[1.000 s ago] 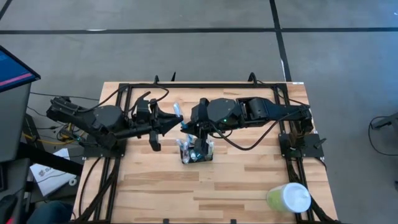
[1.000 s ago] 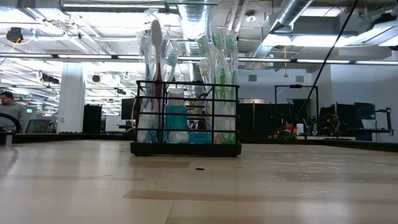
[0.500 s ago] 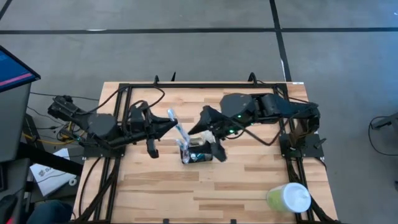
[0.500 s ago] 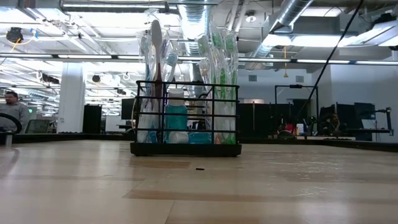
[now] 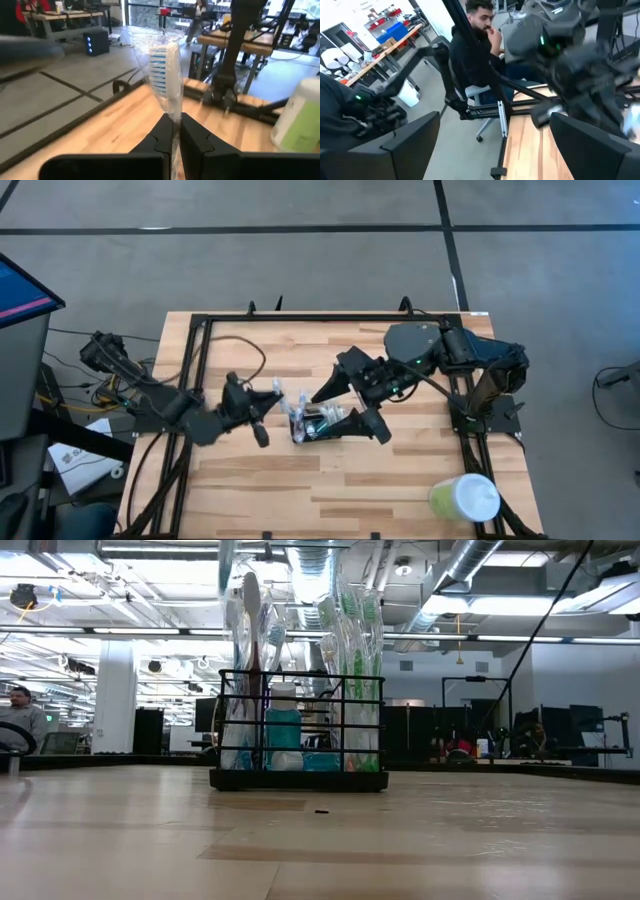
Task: Pick & Place toothbrushing station
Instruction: Put the blue toothbrush into the top left section of the mesh organizer
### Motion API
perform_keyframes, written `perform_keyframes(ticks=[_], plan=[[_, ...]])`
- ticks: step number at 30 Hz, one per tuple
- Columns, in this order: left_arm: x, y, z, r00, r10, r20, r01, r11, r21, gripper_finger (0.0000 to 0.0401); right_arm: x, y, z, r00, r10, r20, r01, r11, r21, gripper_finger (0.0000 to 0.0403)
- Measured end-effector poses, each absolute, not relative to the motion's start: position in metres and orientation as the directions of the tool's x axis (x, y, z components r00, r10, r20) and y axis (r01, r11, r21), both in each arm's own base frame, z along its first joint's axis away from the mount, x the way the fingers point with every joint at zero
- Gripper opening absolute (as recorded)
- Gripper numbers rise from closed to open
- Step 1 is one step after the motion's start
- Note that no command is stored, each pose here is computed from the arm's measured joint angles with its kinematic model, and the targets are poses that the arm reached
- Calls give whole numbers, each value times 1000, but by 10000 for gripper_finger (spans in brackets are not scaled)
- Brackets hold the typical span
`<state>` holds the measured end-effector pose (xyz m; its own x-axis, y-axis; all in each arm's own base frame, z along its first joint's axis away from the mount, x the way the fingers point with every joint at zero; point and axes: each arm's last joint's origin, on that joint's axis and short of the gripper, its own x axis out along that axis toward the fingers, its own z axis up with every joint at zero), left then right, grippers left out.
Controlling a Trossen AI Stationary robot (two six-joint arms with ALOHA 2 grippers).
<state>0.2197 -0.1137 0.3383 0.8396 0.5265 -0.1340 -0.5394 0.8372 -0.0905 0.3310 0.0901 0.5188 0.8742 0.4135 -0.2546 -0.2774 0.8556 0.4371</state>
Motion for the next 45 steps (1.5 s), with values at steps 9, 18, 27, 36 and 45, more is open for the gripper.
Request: perform_keyframes(ticks=[9, 18, 27, 36, 45], plan=[[210, -124, 286, 833, 548, -74, -552, 820, -152, 3, 332, 94, 517, 878, 399, -263, -252, 854, 455, 368], [210, -122, 253, 825, 562, -70, -565, 813, -138, 3, 332, 93, 517, 891, 370, -263, -221, 860, 459, 368], [222, -119, 243, 847, 530, -47, -532, 840, -111, 3, 332, 94, 517, 922, 278, -268, -158, 905, 394, 368], [242, -106, 228, 848, 523, -83, -528, 846, -77, 3, 333, 94, 516, 928, 256, -269, -150, 921, 361, 368], [252, -110, 202, 833, 538, -129, -548, 834, -61, 4, 333, 94, 516, 928, 256, -272, -151, 923, 353, 368]])
